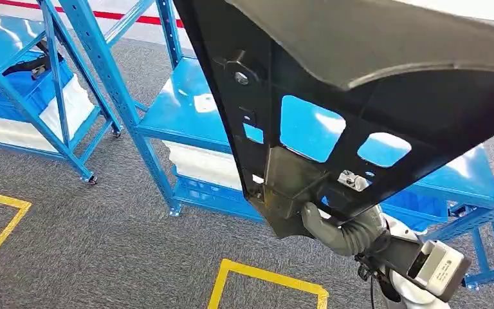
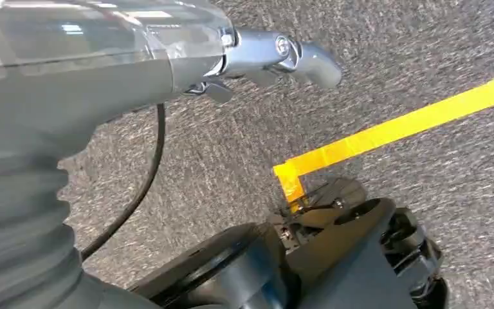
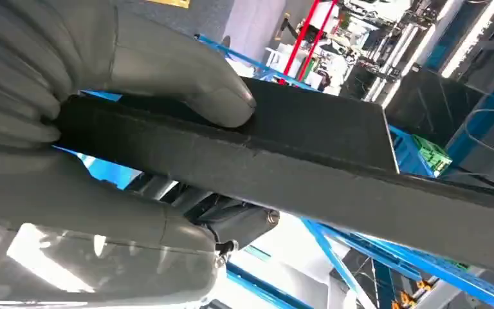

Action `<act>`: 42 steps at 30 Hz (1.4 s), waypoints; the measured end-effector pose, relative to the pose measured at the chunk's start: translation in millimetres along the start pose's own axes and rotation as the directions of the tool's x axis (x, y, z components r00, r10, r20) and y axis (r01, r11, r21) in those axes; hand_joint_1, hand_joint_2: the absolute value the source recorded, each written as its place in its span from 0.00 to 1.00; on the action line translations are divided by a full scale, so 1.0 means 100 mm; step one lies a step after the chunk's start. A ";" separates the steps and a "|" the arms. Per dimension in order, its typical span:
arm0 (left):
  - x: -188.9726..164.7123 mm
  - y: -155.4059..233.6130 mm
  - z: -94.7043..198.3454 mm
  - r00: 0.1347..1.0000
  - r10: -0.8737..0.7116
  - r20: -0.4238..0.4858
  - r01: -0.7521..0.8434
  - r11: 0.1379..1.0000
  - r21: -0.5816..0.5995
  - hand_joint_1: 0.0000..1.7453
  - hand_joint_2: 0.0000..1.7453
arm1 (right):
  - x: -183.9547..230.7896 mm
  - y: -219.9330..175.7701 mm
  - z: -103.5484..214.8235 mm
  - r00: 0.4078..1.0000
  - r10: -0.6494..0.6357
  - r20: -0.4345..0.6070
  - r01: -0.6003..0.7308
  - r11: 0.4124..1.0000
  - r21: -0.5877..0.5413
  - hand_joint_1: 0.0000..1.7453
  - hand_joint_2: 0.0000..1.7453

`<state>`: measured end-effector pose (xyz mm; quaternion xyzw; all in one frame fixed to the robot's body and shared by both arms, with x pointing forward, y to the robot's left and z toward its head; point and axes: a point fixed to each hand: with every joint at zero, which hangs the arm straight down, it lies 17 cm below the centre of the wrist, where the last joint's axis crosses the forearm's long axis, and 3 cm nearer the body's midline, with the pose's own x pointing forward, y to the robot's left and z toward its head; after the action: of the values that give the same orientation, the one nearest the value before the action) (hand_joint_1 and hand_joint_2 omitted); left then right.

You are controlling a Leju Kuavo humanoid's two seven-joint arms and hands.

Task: Take the parts from the cabinet and place them on the table.

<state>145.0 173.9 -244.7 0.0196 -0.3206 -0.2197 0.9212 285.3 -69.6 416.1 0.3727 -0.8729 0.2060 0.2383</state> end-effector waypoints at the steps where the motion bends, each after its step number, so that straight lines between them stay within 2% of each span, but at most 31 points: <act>1: 0.00 0.00 0.00 1.000 -0.001 0.001 0.001 1.000 0.000 0.00 1.00 | 0.01 0.00 0.00 1.000 0.000 0.003 0.000 1.000 0.000 1.00 1.00; 23: 0.00 0.01 -0.01 1.000 -0.010 0.001 0.010 1.000 0.001 0.00 1.00 | 0.00 -0.05 0.00 0.999 0.035 0.003 -0.035 0.999 -0.014 1.00 1.00; 42: 0.02 0.02 -0.01 1.000 -0.009 0.001 0.009 1.000 0.003 0.00 1.00 | 0.02 -0.18 -0.01 0.993 0.121 0.000 -0.120 0.990 -0.073 1.00 1.00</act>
<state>147.7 174.5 -244.3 0.0221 -0.3214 -0.2233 0.9200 298.4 -81.6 421.7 0.3108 -0.9012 0.1870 0.2371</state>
